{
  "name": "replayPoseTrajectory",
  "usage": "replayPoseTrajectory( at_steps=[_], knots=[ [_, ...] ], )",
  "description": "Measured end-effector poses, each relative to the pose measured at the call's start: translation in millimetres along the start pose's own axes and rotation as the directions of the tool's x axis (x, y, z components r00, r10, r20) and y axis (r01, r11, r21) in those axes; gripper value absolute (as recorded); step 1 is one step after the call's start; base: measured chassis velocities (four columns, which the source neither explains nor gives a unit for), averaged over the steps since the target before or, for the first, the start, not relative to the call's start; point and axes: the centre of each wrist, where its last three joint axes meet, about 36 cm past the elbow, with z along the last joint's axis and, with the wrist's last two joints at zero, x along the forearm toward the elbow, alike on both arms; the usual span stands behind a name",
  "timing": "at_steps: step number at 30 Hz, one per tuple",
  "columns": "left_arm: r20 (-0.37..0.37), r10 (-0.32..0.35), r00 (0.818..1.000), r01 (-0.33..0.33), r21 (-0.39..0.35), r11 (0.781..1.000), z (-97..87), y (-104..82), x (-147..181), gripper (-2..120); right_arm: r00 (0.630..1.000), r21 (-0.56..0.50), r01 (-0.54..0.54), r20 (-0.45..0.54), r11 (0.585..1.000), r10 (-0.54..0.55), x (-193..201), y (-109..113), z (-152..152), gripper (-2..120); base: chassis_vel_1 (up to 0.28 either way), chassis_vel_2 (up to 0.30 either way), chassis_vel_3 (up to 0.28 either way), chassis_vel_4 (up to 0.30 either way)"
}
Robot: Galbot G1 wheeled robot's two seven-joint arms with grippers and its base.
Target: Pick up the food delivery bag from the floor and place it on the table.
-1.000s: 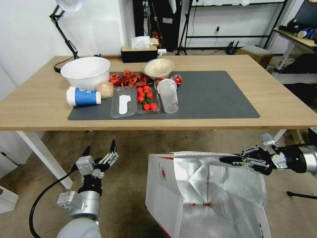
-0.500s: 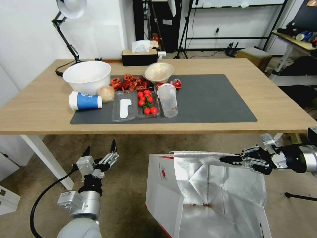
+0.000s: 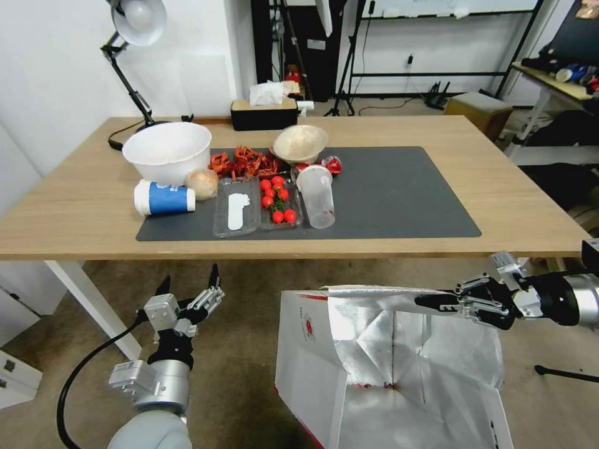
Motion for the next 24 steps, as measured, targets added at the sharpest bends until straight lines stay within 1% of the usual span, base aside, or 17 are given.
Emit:
replayPoseTrajectory(
  at_steps=[24],
  knots=[
    [-0.004, 0.002, 1.0, -0.002, -0.003, 1.0, -0.9, -0.4, 2.3, 100, 1.0, 0.001, 0.002, 0.0, 1.0, -0.002, -0.9, 0.5, -0.3, 0, 0.0, 0.0, 0.0, 0.0]
  ],
)
